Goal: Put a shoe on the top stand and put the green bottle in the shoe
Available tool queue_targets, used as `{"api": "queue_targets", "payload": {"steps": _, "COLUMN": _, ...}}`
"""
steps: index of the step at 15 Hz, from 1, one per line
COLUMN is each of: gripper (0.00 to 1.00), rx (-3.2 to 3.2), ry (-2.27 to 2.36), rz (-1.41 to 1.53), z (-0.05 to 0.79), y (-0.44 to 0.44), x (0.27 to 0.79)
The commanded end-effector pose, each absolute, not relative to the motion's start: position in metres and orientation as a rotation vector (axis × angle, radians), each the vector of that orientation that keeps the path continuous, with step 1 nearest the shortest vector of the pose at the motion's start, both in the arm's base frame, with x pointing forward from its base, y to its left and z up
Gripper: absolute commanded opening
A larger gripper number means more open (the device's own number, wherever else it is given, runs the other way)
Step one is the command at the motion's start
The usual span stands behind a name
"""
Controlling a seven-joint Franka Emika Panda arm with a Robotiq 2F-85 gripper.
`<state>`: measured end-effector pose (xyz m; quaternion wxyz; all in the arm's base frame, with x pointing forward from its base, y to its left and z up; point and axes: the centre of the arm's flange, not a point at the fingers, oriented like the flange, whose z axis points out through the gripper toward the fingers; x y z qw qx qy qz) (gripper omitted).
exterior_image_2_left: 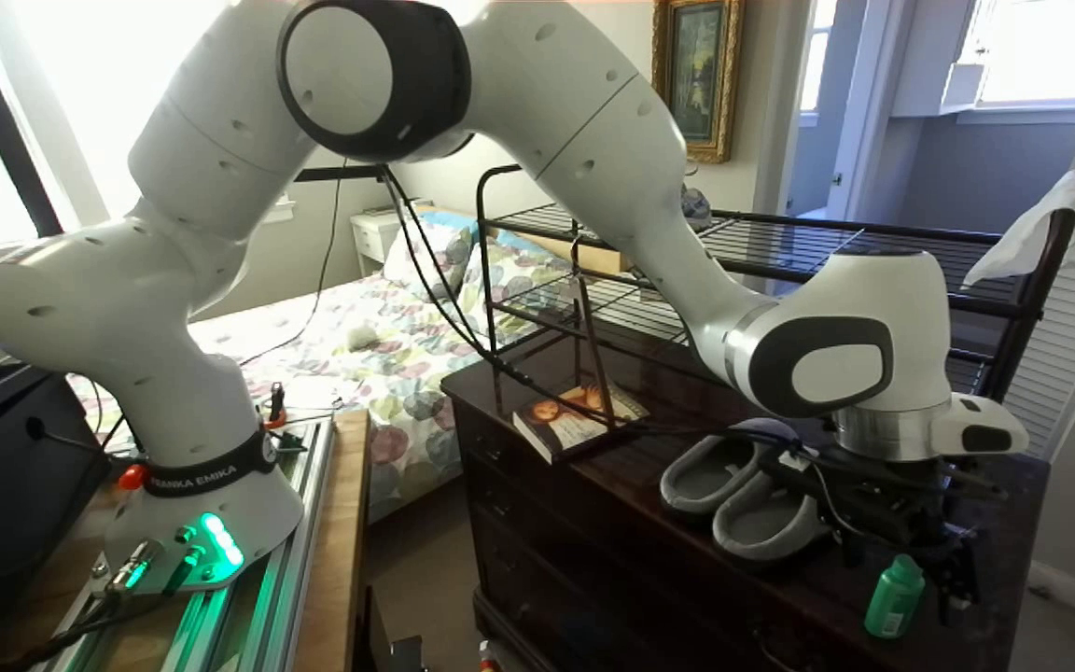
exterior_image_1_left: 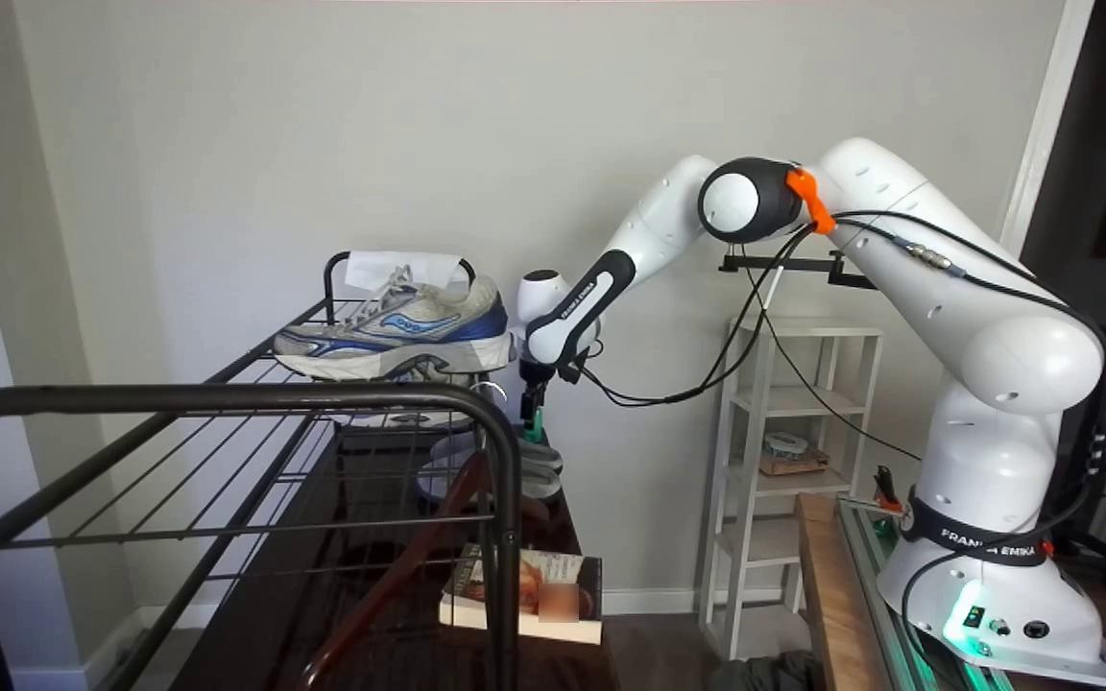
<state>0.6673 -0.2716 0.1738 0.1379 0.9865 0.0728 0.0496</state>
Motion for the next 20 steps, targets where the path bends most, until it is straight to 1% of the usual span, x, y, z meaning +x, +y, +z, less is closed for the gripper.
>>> {"api": "queue_targets", "payload": {"steps": 1, "gripper": 1.00, "rx": 2.886, "ry": 0.185, "rz": 0.148, "z": 0.170, "y": -0.280, "x": 0.682}}
{"api": "queue_targets", "payload": {"steps": 7, "gripper": 0.99, "rx": 2.892, "ry": 0.149, "rz": 0.153, "z": 0.170, "y": -0.286, "x": 0.683}}
{"api": "queue_targets", "payload": {"steps": 8, "gripper": 0.89, "rx": 2.892, "ry": 0.143, "rz": 0.152, "z": 0.170, "y": -0.287, "x": 0.683}}
{"api": "queue_targets", "payload": {"steps": 9, "gripper": 0.86, "rx": 2.893, "ry": 0.139, "rz": 0.148, "z": 0.170, "y": -0.288, "x": 0.683}}
{"api": "queue_targets", "payload": {"steps": 10, "gripper": 0.78, "rx": 2.894, "ry": 0.136, "rz": 0.144, "z": 0.170, "y": -0.289, "x": 0.683}}
{"api": "queue_targets", "payload": {"steps": 11, "gripper": 0.73, "rx": 2.895, "ry": 0.129, "rz": 0.134, "z": 0.169, "y": -0.289, "x": 0.682}}
{"api": "queue_targets", "payload": {"steps": 12, "gripper": 0.73, "rx": 2.896, "ry": 0.127, "rz": 0.128, "z": 0.169, "y": -0.290, "x": 0.683}}
{"api": "queue_targets", "payload": {"steps": 13, "gripper": 0.65, "rx": 2.897, "ry": 0.126, "rz": 0.124, "z": 0.169, "y": -0.290, "x": 0.683}}
{"api": "queue_targets", "payload": {"steps": 14, "gripper": 0.49, "rx": 2.899, "ry": 0.129, "rz": 0.126, "z": 0.169, "y": -0.290, "x": 0.682}}
{"api": "queue_targets", "payload": {"steps": 15, "gripper": 0.48, "rx": 2.900, "ry": 0.132, "rz": 0.127, "z": 0.168, "y": -0.290, "x": 0.682}}
{"api": "queue_targets", "payload": {"steps": 20, "gripper": 0.11, "rx": 2.897, "ry": 0.153, "rz": 0.139, "z": 0.168, "y": -0.289, "x": 0.682}}
